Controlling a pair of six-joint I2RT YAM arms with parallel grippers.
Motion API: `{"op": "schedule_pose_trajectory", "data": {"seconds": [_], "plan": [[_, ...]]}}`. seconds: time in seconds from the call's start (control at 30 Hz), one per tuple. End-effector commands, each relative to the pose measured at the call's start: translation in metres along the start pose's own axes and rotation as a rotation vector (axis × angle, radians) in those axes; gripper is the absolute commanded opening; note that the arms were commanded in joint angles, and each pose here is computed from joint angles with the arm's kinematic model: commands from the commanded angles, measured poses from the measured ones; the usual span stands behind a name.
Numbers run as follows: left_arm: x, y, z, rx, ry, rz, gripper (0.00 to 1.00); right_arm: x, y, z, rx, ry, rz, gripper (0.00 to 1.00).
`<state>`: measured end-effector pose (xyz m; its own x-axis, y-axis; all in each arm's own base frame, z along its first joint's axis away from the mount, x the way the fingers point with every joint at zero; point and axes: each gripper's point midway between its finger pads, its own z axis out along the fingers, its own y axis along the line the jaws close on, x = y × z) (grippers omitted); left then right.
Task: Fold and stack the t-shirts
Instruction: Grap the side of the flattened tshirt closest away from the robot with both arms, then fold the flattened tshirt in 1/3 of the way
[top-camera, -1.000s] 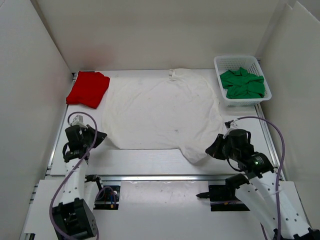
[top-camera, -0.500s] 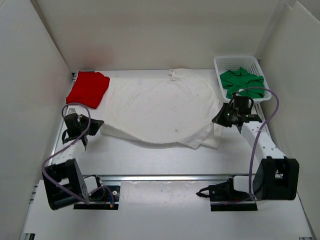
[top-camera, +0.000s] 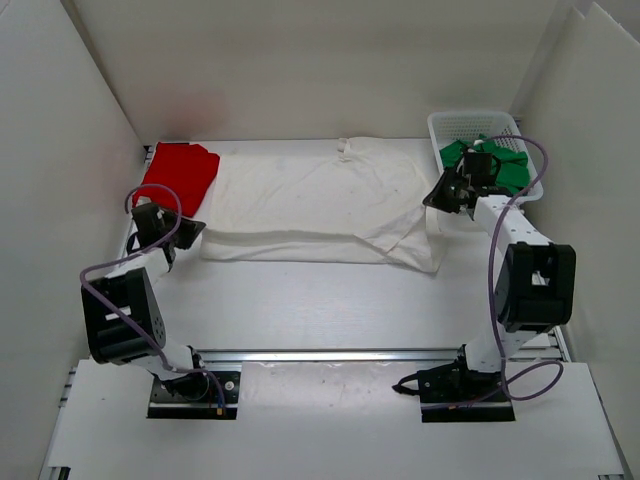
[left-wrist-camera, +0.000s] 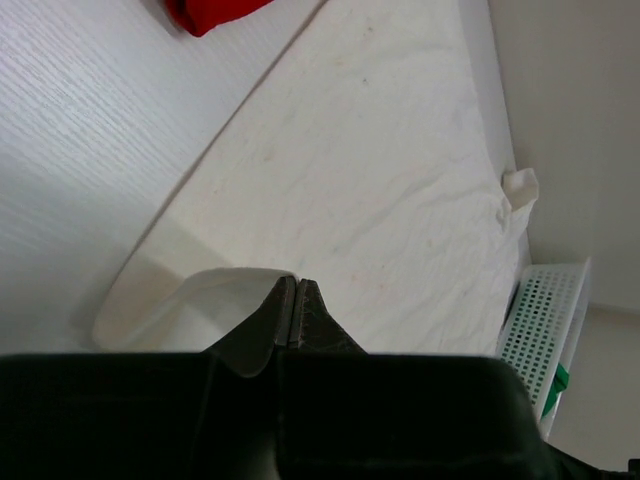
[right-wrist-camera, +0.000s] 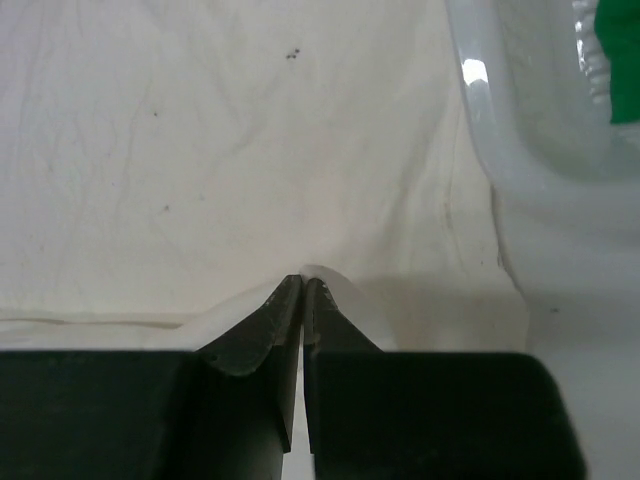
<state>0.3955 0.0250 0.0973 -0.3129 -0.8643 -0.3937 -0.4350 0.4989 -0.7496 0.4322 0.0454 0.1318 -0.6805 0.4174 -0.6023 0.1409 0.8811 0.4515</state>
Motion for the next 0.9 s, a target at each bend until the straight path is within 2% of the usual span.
{"op": "schedule_pose_trajectory", "data": {"seconds": [0.0,0.27,0.33,0.37,0.47,0.5,0.53,0.57,0.63,0.7,0.73,0.8,0.83,0.87], "plan": [[-0.010,-0.009,0.012,0.001,-0.026,0.028,0.00,-0.034,0.013,0.013,-0.028,-0.074,-0.048,0.00],[-0.009,0.003,0.033,-0.048,0.011,0.033,0.00,-0.070,0.020,0.057,-0.007,-0.068,-0.125,0.00],[-0.006,0.004,0.038,-0.062,0.020,0.046,0.07,-0.059,0.022,0.080,-0.003,0.001,-0.152,0.00],[-0.003,0.009,0.041,-0.071,0.032,0.044,0.12,-0.067,0.025,0.081,-0.003,-0.010,-0.151,0.00],[0.001,0.017,0.039,-0.072,0.056,0.022,0.30,-0.064,0.022,0.099,0.012,0.025,-0.171,0.00],[-0.006,0.018,0.034,-0.067,0.039,0.011,0.40,-0.067,0.024,0.100,0.017,0.017,-0.173,0.00],[-0.009,0.017,0.030,-0.060,0.027,0.015,0.44,-0.067,0.026,0.103,0.008,0.019,-0.169,0.00],[-0.007,0.023,0.025,-0.075,0.026,0.010,0.45,-0.068,0.028,0.101,0.007,0.016,-0.164,0.02],[-0.023,0.019,0.008,-0.085,-0.046,0.041,0.47,-0.076,0.038,0.092,-0.008,-0.014,-0.161,0.13],[-0.019,0.018,-0.008,-0.084,-0.067,0.080,0.50,-0.087,0.052,0.074,-0.020,-0.066,-0.170,0.25],[-0.017,0.019,-0.012,-0.087,-0.071,0.088,0.49,-0.090,0.060,0.069,-0.028,-0.082,-0.176,0.27],[0.014,0.032,-0.020,-0.089,-0.021,0.096,0.50,-0.105,0.071,0.038,-0.036,-0.150,-0.171,0.31],[0.018,0.029,-0.025,-0.069,-0.024,0.093,0.52,-0.095,0.066,0.036,-0.025,-0.136,-0.161,0.36],[0.034,0.037,-0.028,-0.068,-0.004,0.082,0.53,-0.095,0.067,0.021,-0.028,-0.176,-0.154,0.39]]}}
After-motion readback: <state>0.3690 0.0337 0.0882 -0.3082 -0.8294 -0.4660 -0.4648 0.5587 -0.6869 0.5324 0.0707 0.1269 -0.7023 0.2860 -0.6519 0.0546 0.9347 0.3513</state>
